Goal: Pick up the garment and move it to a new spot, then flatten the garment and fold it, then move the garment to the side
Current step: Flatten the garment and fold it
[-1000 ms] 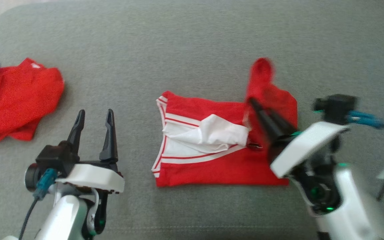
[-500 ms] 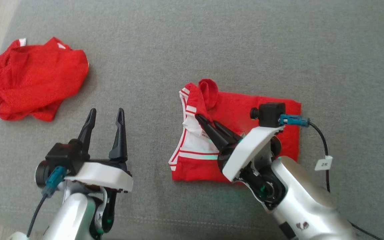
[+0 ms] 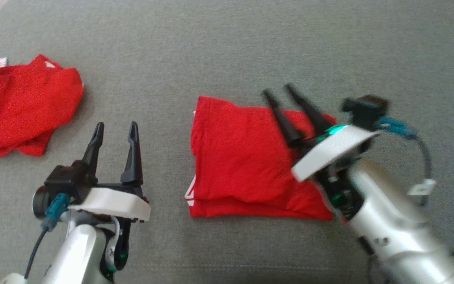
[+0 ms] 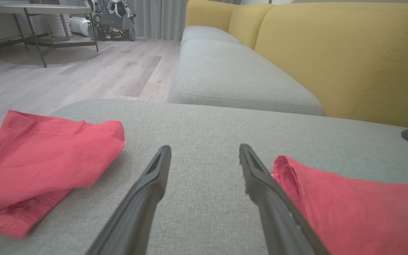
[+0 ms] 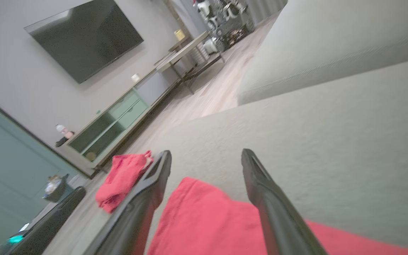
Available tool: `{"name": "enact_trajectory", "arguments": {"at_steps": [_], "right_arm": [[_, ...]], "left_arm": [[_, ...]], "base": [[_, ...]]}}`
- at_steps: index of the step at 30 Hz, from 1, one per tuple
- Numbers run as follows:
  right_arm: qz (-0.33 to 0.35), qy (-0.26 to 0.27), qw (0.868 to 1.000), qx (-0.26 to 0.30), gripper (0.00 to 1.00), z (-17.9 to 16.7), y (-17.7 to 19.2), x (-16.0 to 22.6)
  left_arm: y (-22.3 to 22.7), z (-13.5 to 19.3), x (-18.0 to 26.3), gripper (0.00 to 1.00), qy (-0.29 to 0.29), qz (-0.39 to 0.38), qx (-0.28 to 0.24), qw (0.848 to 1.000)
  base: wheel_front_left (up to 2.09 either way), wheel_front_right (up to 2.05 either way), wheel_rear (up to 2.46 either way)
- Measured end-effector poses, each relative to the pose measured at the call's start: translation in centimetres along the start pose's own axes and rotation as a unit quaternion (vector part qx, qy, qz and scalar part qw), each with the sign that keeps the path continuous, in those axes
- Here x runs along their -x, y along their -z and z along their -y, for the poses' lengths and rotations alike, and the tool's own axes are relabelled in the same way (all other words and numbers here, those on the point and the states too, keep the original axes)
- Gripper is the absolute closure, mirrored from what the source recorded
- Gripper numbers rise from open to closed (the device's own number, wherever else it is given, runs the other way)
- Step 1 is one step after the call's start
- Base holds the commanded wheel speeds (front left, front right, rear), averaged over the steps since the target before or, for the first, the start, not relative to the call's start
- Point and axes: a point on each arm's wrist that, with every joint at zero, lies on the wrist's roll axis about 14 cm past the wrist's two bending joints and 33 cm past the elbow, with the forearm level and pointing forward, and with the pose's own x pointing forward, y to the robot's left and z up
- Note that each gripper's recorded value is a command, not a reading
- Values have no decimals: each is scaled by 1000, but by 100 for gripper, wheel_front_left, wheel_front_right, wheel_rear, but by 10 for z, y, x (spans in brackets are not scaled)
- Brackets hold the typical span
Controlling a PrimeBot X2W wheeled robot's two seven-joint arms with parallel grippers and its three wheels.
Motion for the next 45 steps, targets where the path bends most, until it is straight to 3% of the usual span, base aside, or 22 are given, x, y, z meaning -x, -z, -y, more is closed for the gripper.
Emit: {"name": "enact_trajectory", "arguments": {"at_steps": [6,14,21,27,45], "right_arm": [[81,85,990,83,0,64,-57,41],[116,200,962,148,0,114,-83,121],[136,230,946,185,0,98,-95,156],[131,236,942,202,0,72,-89,174],[124,258,934,214,0,53,-80,204]], "left_arm": [[-5,7,-5,0,11,10,-3,1000],[-2,10,3,0,17,4,-9,1000],[-19,7,13,0,9,27,-12,1000],[-23,-4,35,0,1,29,-26,999],[-28,-8,65,0,-4,24,-37,999]], "base": [[0,0,0],[0,0,0],[0,0,0],[0,0,0],[0,0,0]]}}
